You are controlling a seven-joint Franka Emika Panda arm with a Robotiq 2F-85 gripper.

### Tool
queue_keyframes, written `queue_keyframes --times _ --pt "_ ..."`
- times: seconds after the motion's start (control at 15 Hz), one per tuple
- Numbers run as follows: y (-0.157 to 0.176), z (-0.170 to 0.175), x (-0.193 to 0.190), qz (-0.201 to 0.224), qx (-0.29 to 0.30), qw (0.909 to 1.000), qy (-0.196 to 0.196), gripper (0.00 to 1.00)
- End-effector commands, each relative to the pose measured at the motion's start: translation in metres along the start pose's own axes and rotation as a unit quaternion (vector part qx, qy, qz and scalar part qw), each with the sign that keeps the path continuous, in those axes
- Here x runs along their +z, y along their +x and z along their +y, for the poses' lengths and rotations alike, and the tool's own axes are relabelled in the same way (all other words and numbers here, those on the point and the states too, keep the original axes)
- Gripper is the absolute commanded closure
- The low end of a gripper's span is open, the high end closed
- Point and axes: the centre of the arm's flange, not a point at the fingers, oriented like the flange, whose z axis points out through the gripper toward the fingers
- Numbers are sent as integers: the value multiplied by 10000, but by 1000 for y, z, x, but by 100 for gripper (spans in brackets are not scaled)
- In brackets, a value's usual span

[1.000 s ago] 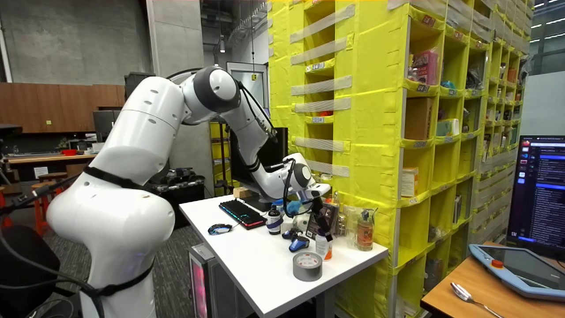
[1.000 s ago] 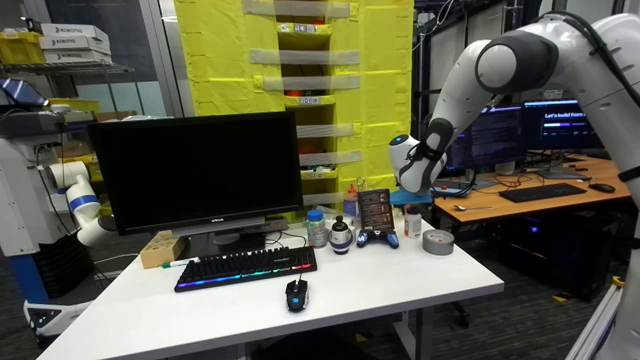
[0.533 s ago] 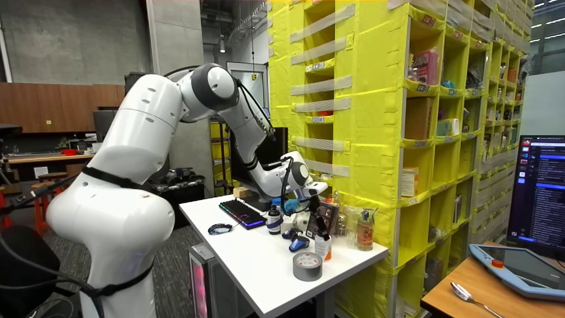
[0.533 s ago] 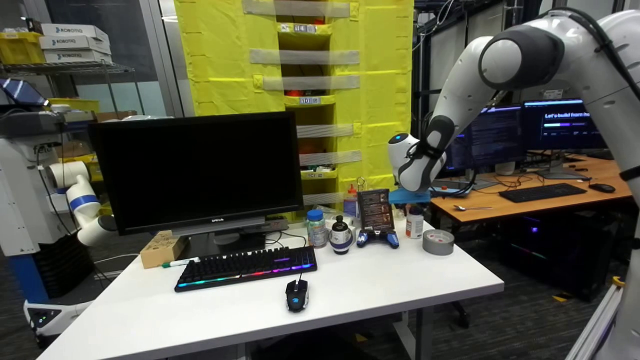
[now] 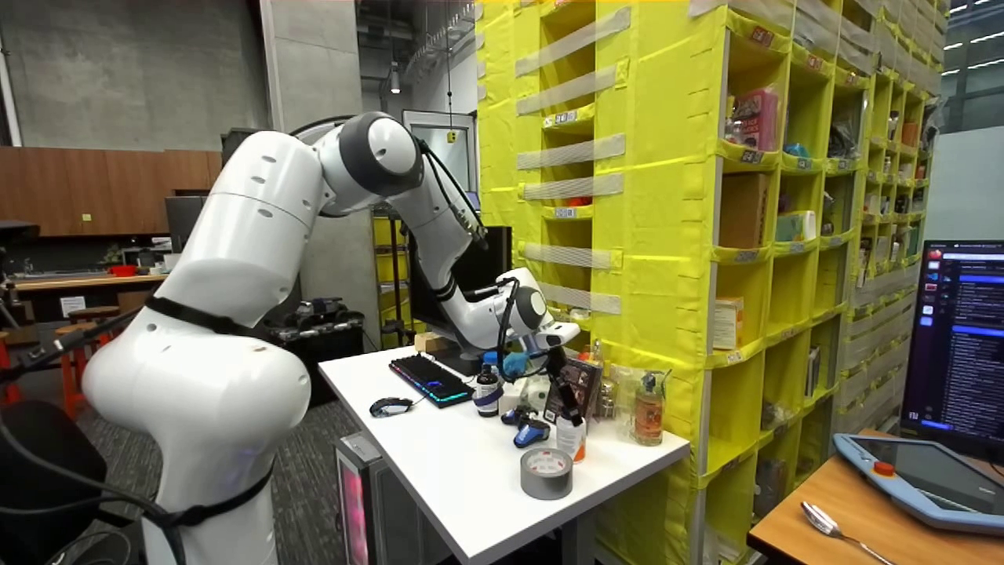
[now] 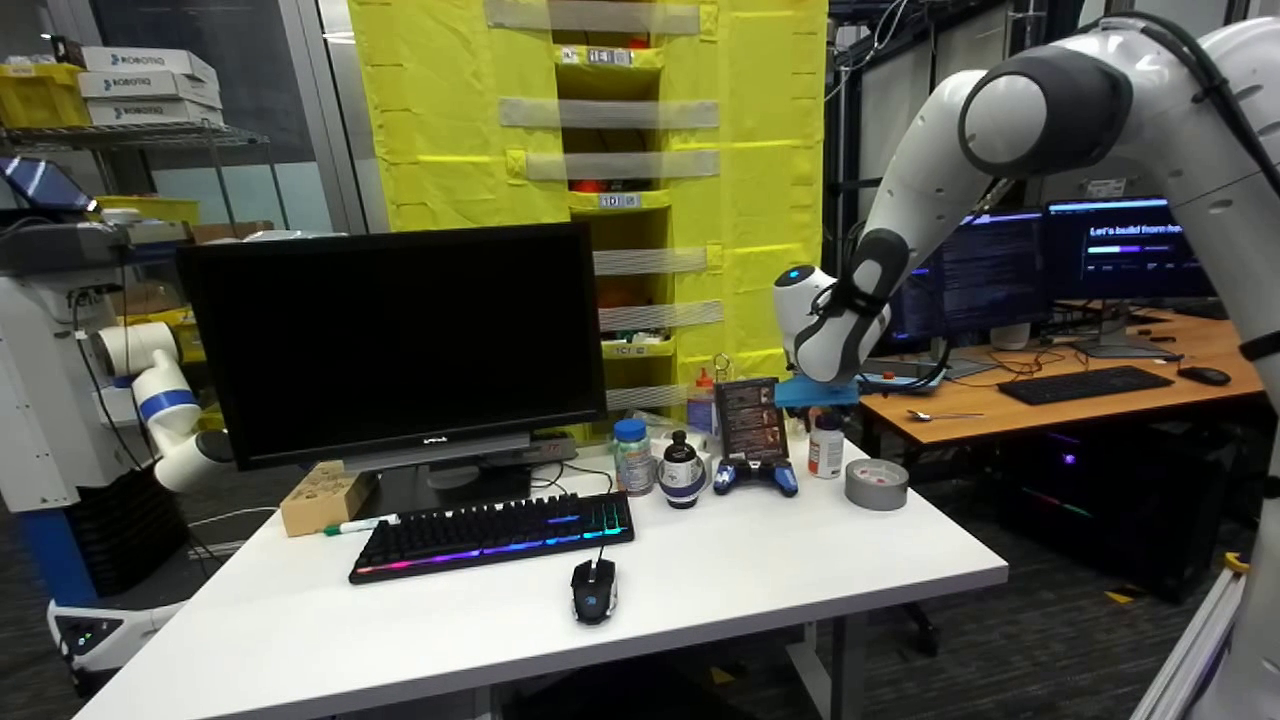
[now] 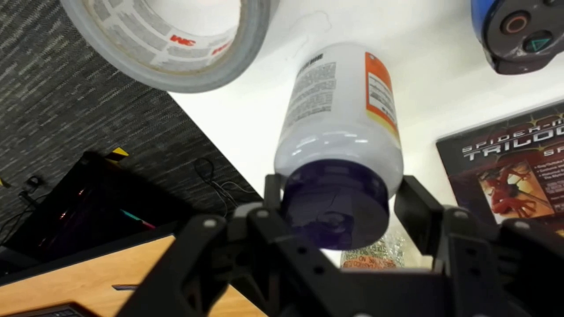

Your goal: Move the mouse to the left then put the container in the masking tape.

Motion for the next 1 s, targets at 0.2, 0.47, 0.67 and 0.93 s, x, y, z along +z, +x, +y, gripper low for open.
queue_keyframes --times 0.2,0.47,0.67,0.93 --pt "6 25 -31 203 206 9996 49 60" --pt "12 45 -47 378 458 9982 44 60" --pt "14 59 -58 474 617 9970 -2 60" --pt "12 74 -70 612 874 9942 -111 60"
